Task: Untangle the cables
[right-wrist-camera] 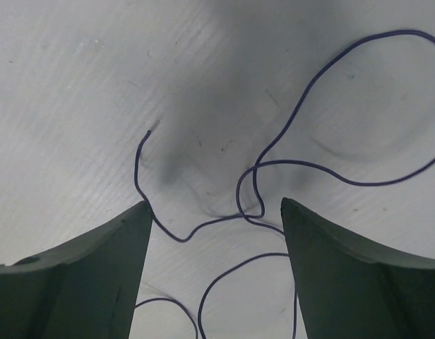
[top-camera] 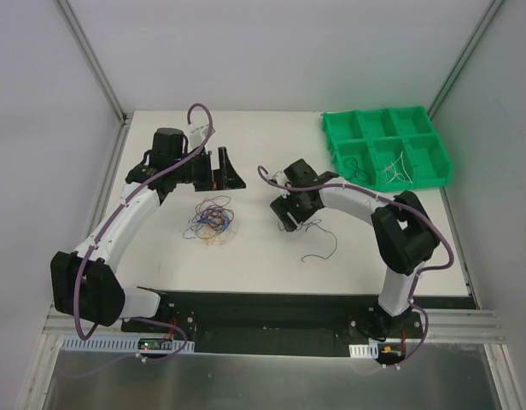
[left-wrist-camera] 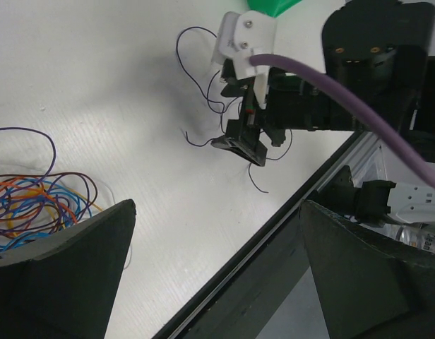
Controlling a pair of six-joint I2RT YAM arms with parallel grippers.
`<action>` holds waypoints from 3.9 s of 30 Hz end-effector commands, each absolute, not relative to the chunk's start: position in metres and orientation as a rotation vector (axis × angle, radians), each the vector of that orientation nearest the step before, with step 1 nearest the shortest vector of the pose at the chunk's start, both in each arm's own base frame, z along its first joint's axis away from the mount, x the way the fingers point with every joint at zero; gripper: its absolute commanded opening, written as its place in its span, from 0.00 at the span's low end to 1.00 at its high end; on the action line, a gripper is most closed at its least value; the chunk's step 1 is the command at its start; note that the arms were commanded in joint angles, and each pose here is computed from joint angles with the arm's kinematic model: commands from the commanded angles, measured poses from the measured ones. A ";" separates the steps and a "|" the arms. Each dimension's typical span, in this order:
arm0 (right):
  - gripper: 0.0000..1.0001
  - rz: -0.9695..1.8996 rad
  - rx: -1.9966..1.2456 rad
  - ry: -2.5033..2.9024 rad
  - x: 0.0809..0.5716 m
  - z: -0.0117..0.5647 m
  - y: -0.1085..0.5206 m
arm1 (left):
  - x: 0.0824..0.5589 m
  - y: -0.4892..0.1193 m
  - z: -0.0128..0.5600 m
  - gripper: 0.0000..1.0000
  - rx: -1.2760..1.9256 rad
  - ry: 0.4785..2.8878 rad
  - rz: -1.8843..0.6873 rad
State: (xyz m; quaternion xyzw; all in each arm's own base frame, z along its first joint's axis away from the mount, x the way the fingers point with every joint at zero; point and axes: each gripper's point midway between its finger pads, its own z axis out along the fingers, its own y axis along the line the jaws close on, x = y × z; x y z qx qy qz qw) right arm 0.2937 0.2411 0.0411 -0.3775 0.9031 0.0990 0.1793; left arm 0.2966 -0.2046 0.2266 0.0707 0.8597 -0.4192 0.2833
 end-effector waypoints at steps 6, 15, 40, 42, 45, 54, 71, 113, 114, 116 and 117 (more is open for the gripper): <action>0.63 0.217 -1.054 2.550 0.304 0.017 0.241 | 0.297 -0.201 0.230 0.99 0.217 2.272 -1.119; 0.00 0.122 -0.835 2.501 0.295 0.039 0.231 | 0.299 -0.198 0.227 0.98 0.197 2.279 -1.108; 0.00 0.265 -0.114 1.908 0.458 0.370 0.105 | 0.297 -0.202 0.227 0.98 0.191 2.272 -1.162; 0.00 0.278 -0.090 1.864 0.468 0.393 0.097 | 0.298 -0.202 0.225 0.98 0.188 2.278 -1.162; 0.00 0.265 -0.057 1.776 0.481 0.435 0.083 | 0.298 -0.202 0.223 0.98 0.188 2.285 -1.168; 0.00 0.175 -0.003 1.626 0.498 0.500 0.049 | 0.299 -0.203 0.221 0.99 0.187 2.292 -1.174; 0.00 -0.028 -0.056 1.880 0.538 0.349 0.026 | 0.303 -0.203 0.215 0.99 0.176 2.311 -1.185; 0.00 0.018 0.028 2.676 0.508 0.061 0.052 | 0.276 -0.136 0.147 0.97 -0.583 2.501 -0.863; 0.00 -0.005 0.020 2.690 0.507 0.060 0.050 | 0.275 -0.135 0.147 0.97 -0.597 2.499 -0.858; 0.00 -0.033 0.014 2.709 0.501 0.057 0.050 | 0.274 -0.131 0.144 0.97 -0.611 2.493 -0.826; 0.00 -0.031 0.016 2.710 0.500 0.056 0.050 | 0.274 -0.129 0.143 0.97 -0.612 2.488 -0.814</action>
